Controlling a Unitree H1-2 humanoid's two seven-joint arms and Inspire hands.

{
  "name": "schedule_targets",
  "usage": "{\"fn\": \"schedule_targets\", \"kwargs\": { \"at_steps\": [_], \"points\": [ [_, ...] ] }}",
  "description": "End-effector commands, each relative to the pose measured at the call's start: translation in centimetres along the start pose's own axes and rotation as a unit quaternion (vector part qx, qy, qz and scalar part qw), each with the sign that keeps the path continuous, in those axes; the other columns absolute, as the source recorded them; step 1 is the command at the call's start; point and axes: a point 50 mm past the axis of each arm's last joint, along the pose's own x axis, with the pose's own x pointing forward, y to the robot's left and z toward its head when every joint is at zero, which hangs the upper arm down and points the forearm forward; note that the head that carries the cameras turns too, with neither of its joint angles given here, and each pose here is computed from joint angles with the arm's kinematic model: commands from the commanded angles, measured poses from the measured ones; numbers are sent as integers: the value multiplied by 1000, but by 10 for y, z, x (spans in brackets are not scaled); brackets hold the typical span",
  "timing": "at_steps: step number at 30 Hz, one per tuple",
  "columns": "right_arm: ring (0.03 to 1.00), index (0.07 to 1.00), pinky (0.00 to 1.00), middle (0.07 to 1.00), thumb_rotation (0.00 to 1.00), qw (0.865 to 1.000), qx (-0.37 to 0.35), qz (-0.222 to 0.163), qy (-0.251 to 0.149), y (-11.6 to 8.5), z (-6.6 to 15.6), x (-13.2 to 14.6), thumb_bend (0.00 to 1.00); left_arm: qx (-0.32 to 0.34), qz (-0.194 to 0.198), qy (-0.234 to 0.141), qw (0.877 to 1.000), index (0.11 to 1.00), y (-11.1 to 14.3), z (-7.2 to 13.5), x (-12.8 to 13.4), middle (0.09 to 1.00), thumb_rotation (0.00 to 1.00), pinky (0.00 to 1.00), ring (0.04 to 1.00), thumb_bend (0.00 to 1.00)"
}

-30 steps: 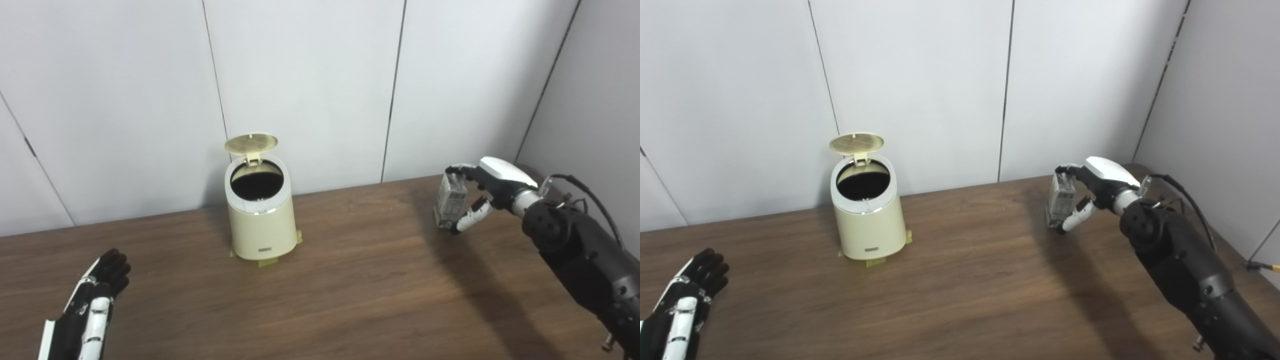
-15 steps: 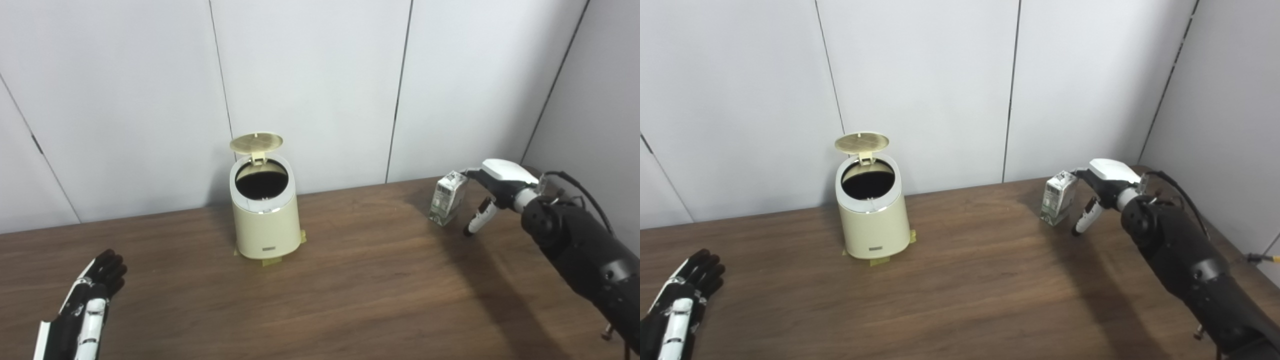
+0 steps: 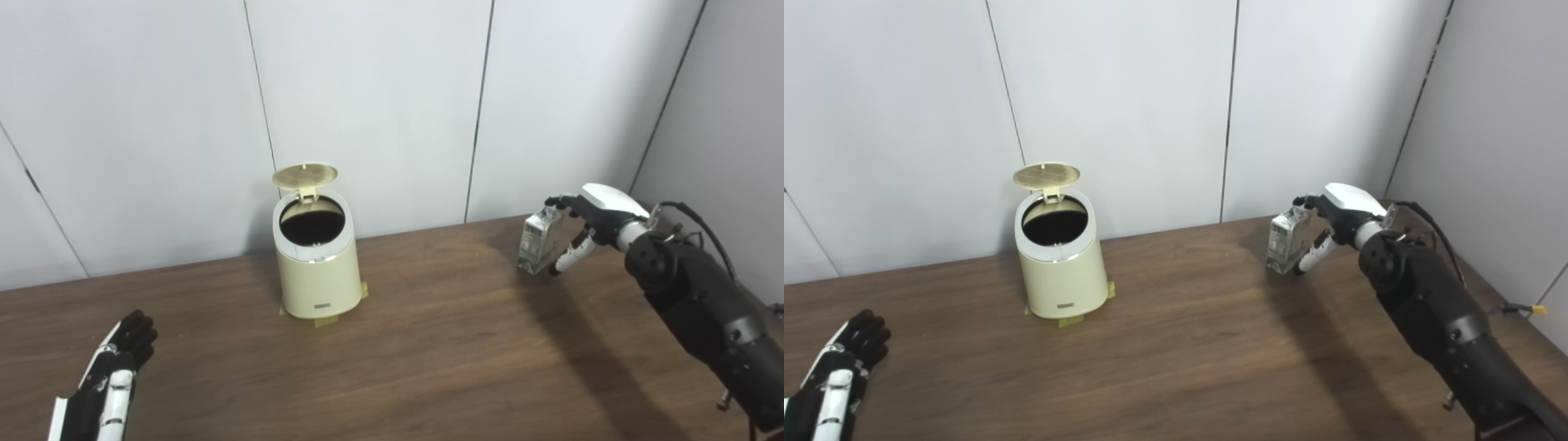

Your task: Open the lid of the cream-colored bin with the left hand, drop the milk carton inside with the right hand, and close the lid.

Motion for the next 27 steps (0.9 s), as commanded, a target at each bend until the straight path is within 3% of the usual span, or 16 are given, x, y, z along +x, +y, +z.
{"fn": "schedule_targets", "kwargs": {
  "at_steps": [1,3,4,6,9,10,12,15,18,21,22,24,25,27],
  "points": [
    [845,899,698,882,209,998,33,-54,-2,-45,20,4,920,8,-11,-39,999,897,-1,12,8,900,791,957,905,358],
    [812,907,652,868,310,998,27,-49,18,-53,27,10,932,8,-11,-38,999,899,-2,12,8,900,794,966,911,350],
    [743,924,574,819,390,998,24,-46,27,-58,31,12,936,8,-12,-38,999,897,-2,11,8,898,791,961,910,345],
    [690,959,516,770,462,998,16,-38,42,-67,38,16,945,9,-14,-38,999,900,-1,10,9,902,793,979,918,338],
    [501,881,367,611,508,997,-13,-28,72,-76,48,23,951,12,-16,-37,999,905,-1,10,9,906,803,991,923,312],
    [533,815,384,627,515,996,-23,-26,80,-78,50,25,956,12,-16,-37,999,904,-1,10,9,907,804,993,923,310],
    [591,784,417,671,530,995,-39,-23,90,-81,54,29,940,13,-17,-34,999,904,-1,9,8,909,803,998,923,316],
    [530,796,369,626,541,994,-38,-21,103,-87,59,33,920,11,-15,-33,999,906,-1,9,8,909,801,1000,918,314],
    [604,836,415,686,491,994,-15,-24,106,-90,64,33,920,10,-14,-33,999,907,-2,9,8,906,792,1000,913,307],
    [773,876,582,829,529,994,-39,-9,102,-90,76,30,907,12,-17,-32,999,904,-3,8,7,905,787,1000,912,297],
    [786,886,604,843,530,994,-44,-4,103,-89,79,30,913,13,-17,-32,999,904,-3,8,7,906,787,1000,914,297],
    [768,891,586,830,524,993,-55,10,101,-85,81,31,917,12,-17,-32,999,904,-3,8,7,907,787,1000,915,295],
    [702,801,561,743,522,993,-59,18,99,-82,81,33,876,12,-17,-31,999,906,-4,8,7,909,786,1000,919,286],
    [669,740,563,695,515,990,-86,26,108,-76,80,36,860,11,-16,-31,999,906,-4,8,7,909,784,1000,922,286]
  ]
}}
